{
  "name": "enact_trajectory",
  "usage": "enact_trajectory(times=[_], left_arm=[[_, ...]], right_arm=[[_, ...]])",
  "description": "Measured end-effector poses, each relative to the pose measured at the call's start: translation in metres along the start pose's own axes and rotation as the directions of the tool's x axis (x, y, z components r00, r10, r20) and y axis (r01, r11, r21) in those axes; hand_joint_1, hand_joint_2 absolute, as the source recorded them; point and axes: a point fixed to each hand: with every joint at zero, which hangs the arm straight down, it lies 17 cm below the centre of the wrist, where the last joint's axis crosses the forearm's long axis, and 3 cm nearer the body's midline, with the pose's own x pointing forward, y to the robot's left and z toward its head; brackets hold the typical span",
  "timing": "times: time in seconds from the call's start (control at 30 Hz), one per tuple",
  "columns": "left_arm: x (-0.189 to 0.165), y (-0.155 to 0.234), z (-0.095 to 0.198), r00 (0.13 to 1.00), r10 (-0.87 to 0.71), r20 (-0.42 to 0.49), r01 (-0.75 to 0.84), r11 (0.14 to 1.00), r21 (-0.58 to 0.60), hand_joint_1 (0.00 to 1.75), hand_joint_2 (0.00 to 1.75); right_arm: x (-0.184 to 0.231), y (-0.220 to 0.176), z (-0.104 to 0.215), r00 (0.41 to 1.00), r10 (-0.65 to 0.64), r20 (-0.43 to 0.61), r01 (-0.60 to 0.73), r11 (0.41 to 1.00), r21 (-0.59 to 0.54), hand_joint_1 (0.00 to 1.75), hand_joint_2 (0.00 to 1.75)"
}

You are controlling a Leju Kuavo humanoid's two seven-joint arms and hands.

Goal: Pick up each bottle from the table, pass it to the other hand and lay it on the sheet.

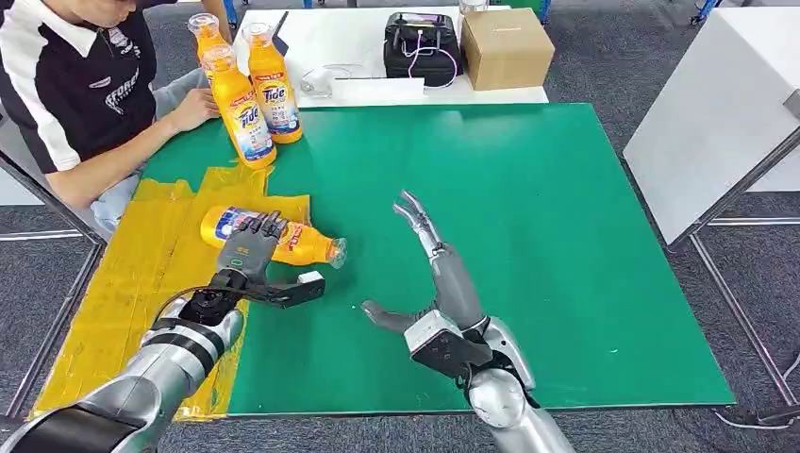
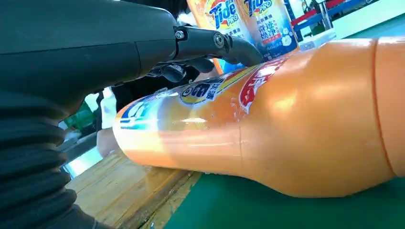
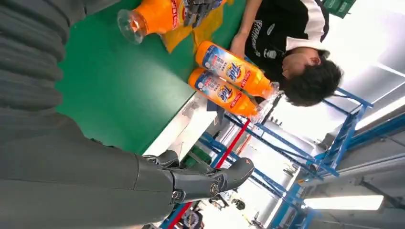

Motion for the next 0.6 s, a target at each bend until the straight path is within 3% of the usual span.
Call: enact_trajectory(times=[0.27, 0.37, 0.43, 0.5, 0.6], left_arm=[[0.004, -0.003, 0.001, 1.000, 0.022, 0.012, -0.022, 1.000, -0.009, 0.00, 1.75], [0.024, 0.017, 0.003, 0.977, 0.187, 0.098, -0.196, 0.976, 0.093, 0.00, 1.75], [0.038, 0.045, 0.010, 0.904, 0.383, 0.190, -0.415, 0.891, 0.181, 0.00, 1.75], [0.052, 0.061, 0.021, 0.788, 0.552, 0.272, -0.605, 0.775, 0.183, 0.00, 1.75], [0.066, 0.097, 0.045, 0.501, 0.763, 0.409, -0.861, 0.486, 0.148, 0.00, 1.75]], right_arm=[[-0.001, -0.002, 0.000, 1.000, 0.004, -0.003, -0.004, 1.000, -0.005, 0.00, 1.75], [-0.001, -0.002, 0.000, 1.000, 0.006, -0.002, -0.006, 1.000, -0.009, 0.00, 1.75], [-0.001, -0.003, 0.001, 1.000, 0.009, 0.003, -0.009, 1.000, -0.015, 0.00, 1.75], [0.000, -0.006, 0.002, 1.000, 0.013, 0.013, -0.012, 0.999, -0.030, 0.00, 1.75], [0.005, -0.019, 0.005, 0.999, 0.019, 0.043, -0.015, 0.996, -0.093, 0.00, 1.75]])
